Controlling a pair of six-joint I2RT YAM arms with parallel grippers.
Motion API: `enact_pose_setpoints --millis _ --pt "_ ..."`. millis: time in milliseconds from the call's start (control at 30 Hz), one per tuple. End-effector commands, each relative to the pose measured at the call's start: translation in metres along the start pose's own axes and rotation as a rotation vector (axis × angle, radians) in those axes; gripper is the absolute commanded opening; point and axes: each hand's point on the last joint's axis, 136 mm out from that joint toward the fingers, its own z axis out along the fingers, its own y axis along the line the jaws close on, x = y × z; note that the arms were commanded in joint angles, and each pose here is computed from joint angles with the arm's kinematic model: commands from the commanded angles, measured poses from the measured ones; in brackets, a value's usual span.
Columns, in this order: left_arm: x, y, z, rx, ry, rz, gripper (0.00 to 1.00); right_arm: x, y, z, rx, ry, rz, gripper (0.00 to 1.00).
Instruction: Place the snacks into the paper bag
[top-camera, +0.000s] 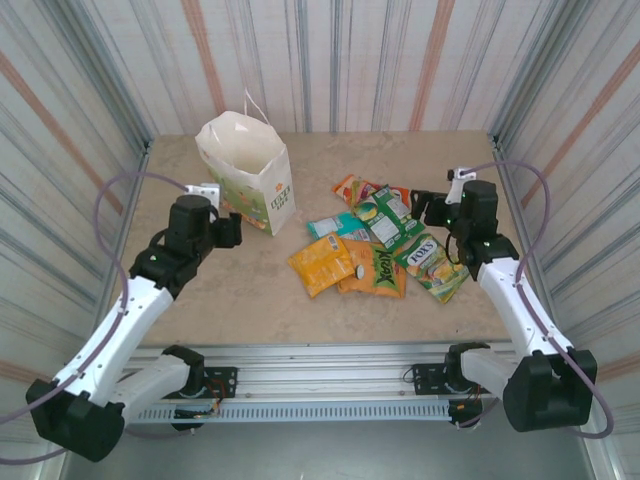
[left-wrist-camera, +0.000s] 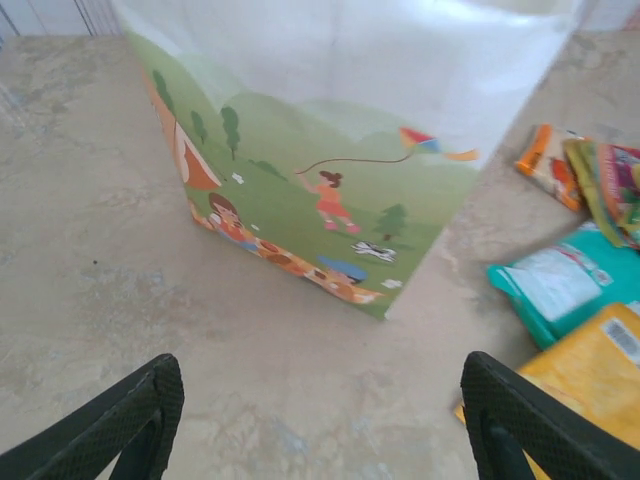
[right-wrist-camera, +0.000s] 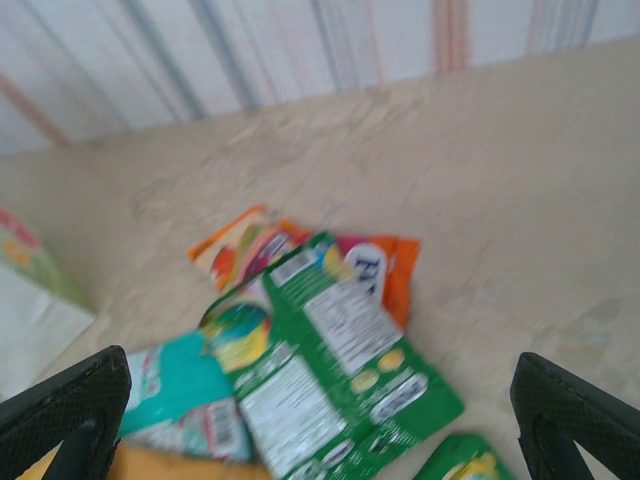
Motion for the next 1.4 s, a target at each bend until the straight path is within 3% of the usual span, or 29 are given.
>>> enact_pose_setpoints --millis 0,267,400,600,833,1000,1367 --pt "0.005 -0.011 -0.027 0.039 0.126 0.005 0.75 0.015 0.020 -0.010 -0.026 0.119 0.022 0.99" --pt "-0.027 -0.063 -0.054 0.147 0.229 0.117 0.72 0.021 0.068 -0.011 -0.170 0.221 -0.001 0.99" --pt "-0.047 -0.083 -0.057 0.148 0.245 0.185 0.72 0.018 0.076 -0.006 -0.168 0.240 0.010 0.99" --pt "-0.077 -0.102 -0.056 0.151 0.255 0.179 0.72 0.007 0.082 0.001 -0.172 0.231 0.041 0.99" --pt "-0.114 -0.120 -0.035 0.133 0.207 0.214 0.72 0.004 0.088 0.010 -0.191 0.238 0.058 0.99" --pt "-0.127 -0.126 -0.011 0.083 0.193 0.323 0.72 0.011 0.088 0.014 -0.195 0.258 0.058 0.99" --pt "-0.136 -0.096 0.040 -0.016 0.246 0.384 0.73 0.030 0.084 0.007 -0.192 0.280 0.035 0.99"
